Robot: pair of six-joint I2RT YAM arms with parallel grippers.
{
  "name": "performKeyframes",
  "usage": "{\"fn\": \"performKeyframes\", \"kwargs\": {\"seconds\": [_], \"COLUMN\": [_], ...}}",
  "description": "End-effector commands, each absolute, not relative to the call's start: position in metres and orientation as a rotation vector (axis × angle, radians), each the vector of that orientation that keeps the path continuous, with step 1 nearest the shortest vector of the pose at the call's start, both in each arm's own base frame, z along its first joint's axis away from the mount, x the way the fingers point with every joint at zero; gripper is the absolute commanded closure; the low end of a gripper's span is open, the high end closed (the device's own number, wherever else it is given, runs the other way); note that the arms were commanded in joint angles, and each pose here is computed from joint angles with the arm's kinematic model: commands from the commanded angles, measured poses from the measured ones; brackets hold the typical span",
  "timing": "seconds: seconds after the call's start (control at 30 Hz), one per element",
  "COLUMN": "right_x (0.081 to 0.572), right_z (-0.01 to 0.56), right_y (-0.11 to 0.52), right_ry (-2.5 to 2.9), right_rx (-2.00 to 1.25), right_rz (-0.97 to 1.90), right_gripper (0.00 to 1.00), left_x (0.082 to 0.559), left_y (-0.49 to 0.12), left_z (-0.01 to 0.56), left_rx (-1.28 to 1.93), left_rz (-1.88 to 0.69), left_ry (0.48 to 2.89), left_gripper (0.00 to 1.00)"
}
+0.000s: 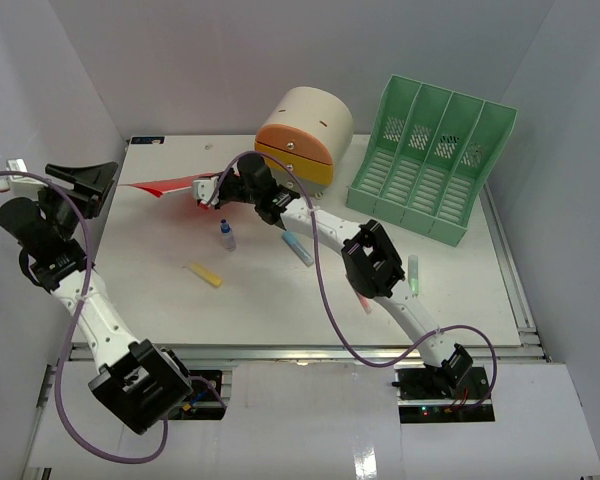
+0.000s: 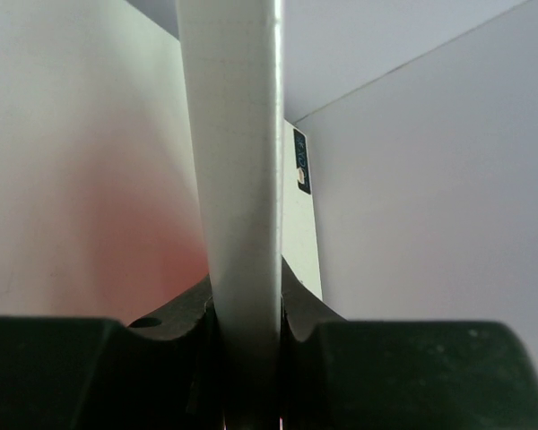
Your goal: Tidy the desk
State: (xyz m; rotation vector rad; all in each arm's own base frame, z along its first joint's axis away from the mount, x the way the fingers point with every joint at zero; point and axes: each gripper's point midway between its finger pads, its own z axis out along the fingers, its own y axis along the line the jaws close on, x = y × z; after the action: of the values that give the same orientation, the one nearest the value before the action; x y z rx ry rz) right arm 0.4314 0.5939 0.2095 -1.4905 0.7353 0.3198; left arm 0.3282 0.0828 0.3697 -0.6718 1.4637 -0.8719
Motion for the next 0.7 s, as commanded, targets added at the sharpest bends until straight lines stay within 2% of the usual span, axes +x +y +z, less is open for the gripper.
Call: {"fn": "performKeyframes", "kwargs": {"seconds": [0.0, 0.4, 0.6, 0.67], "right_x": [0.427, 0.42, 0.412, 0.416], "right_z": [0.371, 0.497, 0.554, 0.562], "right_y": [0.568, 0.506, 0.46, 0.441], "right_ry": [0.612, 0.642, 0.684, 0.727], "right_rx": [-1.186, -0.913, -0.798, -0.772], "right_rz": [0.315, 0.425, 0.507, 0.526], "right_gripper": [0.92, 0.92, 0.92, 0.92], "left_x": [0.316, 0.302, 0.309, 0.319], "left_y": [0.076, 0.032, 0.01, -0.022], "left_z": [0.342, 0.394, 0.391, 0.387], "left_rx": [-0.778, -0.63, -0.571, -0.492], "left_rz": [-0.862, -0.947, -0.942, -0.986], "left_ry": [1.506, 1.474, 1.487, 1.537], "left_gripper": [0.29, 0.28, 0.28, 0.28]}}
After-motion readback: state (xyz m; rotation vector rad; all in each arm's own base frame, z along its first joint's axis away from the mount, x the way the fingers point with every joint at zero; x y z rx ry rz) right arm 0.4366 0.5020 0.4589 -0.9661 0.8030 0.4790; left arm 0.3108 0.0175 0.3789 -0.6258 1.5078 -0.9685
